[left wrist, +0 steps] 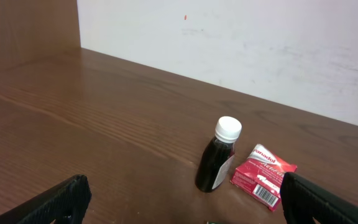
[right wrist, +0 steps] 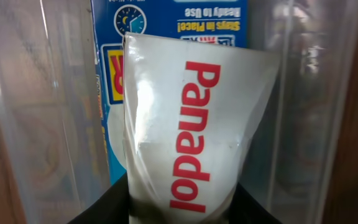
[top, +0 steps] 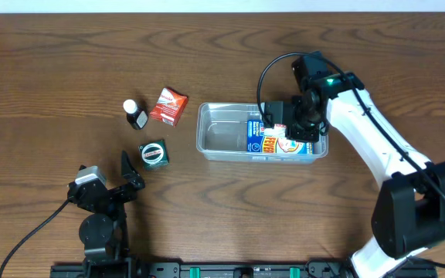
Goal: Pack container
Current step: 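Lower the white box beside the blue box and release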
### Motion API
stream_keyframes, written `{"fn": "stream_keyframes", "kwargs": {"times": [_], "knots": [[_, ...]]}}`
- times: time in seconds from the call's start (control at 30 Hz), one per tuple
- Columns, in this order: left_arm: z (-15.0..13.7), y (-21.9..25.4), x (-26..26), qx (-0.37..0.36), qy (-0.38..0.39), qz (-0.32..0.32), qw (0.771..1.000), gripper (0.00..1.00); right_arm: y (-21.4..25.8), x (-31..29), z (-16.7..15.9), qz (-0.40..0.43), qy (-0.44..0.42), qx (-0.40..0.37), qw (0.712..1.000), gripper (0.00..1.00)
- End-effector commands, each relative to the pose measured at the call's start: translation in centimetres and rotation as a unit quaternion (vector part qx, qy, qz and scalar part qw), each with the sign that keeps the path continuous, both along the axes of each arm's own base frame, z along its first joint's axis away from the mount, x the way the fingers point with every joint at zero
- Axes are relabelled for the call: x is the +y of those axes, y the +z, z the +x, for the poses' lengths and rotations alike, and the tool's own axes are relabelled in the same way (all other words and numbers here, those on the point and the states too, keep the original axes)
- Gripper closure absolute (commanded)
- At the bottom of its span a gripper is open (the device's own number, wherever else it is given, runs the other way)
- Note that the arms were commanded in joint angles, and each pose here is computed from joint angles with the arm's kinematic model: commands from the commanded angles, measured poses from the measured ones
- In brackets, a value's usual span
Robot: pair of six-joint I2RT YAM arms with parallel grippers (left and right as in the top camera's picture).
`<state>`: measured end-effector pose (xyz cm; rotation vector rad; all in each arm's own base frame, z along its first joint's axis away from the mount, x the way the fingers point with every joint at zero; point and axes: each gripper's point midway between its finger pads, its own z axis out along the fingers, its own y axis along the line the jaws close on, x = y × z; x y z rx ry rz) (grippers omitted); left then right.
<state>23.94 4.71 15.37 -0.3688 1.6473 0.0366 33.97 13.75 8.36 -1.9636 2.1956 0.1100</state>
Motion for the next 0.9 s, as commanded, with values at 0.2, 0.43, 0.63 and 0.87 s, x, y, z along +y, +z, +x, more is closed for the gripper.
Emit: {"fn": "stream_keyframes", "kwargs": {"times": [0.2, 0.43, 0.63, 0.87], "knots": [[0.0, -2.0, 0.1, 0.027, 0.001, 0.006, 1.0, 0.02, -1.2, -0.3, 0.1, 0.005, -0.002, 0.015, 1.0, 0.52], [0.0, -2.0, 0.1, 0.027, 0.001, 0.006, 1.0, 0.02, -1.2, -0.6, 0.2, 0.006, -0.017, 0.017, 1.0, 0.48], [0.0, -2.0, 0.1, 0.027, 0.001, 0.006, 1.0, 0.02, -0.2, 1.4, -0.1, 0.047, -0.044, 0.027, 0.998, 0.47], [0.0, -2.0, 0.1, 0.027, 0.001, 0.006, 1.0, 0.02, 4.7, 4.8, -0.6, 0.105, -0.076, 0.013, 0.991, 0.47]]}}
